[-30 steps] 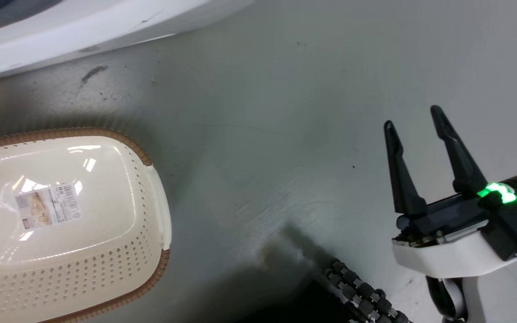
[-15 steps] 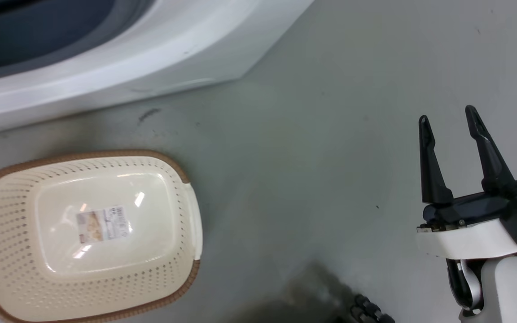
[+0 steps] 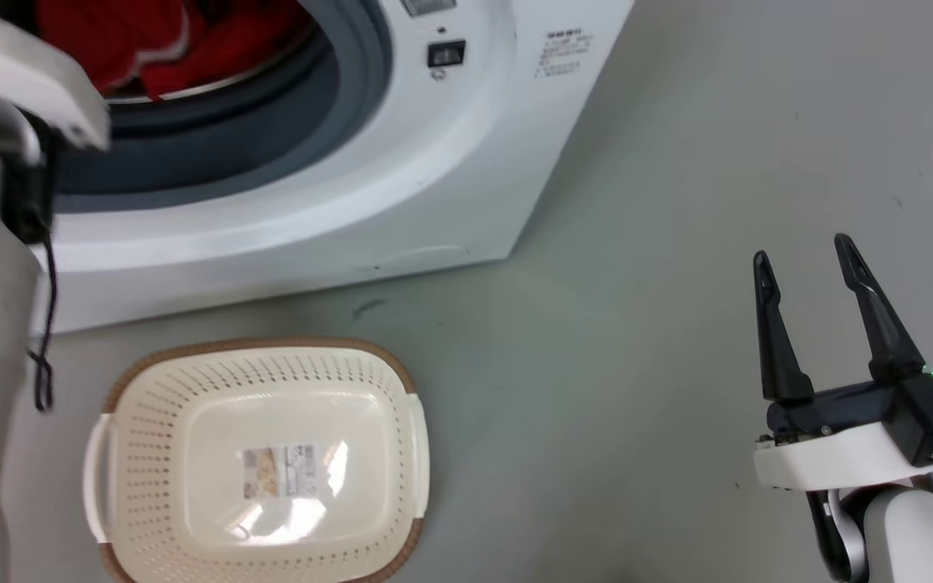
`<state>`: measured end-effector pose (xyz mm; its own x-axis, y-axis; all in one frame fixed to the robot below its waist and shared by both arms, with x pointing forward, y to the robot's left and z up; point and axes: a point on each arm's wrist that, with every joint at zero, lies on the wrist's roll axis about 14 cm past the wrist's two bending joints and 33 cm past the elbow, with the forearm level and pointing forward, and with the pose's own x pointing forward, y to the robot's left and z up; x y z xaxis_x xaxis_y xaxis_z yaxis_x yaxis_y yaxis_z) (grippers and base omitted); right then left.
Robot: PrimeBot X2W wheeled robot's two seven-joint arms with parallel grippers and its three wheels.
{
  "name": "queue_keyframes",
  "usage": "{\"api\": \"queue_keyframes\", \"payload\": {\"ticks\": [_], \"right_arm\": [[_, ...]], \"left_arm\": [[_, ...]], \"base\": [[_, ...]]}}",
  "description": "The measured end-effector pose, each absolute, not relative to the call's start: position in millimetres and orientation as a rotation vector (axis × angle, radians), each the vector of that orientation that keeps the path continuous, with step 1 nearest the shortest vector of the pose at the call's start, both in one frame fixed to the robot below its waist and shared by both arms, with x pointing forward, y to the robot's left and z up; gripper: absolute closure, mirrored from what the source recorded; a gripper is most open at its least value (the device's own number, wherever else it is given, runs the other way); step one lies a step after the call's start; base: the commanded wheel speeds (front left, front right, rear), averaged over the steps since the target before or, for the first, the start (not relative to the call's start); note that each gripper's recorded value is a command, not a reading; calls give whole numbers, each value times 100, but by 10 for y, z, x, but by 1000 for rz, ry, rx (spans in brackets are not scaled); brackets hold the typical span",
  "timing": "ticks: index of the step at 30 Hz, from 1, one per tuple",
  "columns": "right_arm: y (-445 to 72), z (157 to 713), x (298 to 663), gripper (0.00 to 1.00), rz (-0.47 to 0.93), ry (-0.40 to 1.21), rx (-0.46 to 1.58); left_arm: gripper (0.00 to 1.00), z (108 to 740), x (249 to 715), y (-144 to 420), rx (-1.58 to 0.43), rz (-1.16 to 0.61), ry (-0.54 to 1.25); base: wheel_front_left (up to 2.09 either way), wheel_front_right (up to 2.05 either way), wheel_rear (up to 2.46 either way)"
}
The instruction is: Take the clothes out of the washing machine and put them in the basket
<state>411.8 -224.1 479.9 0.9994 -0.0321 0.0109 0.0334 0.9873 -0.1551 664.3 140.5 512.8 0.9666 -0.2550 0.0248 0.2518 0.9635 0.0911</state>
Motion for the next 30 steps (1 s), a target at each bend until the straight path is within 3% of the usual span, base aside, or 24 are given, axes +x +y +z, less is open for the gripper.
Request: {"api": "queue_keyframes", "payload": {"ticks": [19,25,30], "right_arm": [[-1887,5236,3899,0,57,-135,-137],[-1797,5253,3902,0,84,-143,-135],[-1707,5140,3990,0,113,-117,-139]], "left_arm": [[100,5653,5217,1458,80,-283,-192],[100,5383,4819,1524,68,-293,-129],[100,4693,4512,1542,48,-309,72]], "base": [[0,0,0],[0,0,0],[0,0,0]]}}
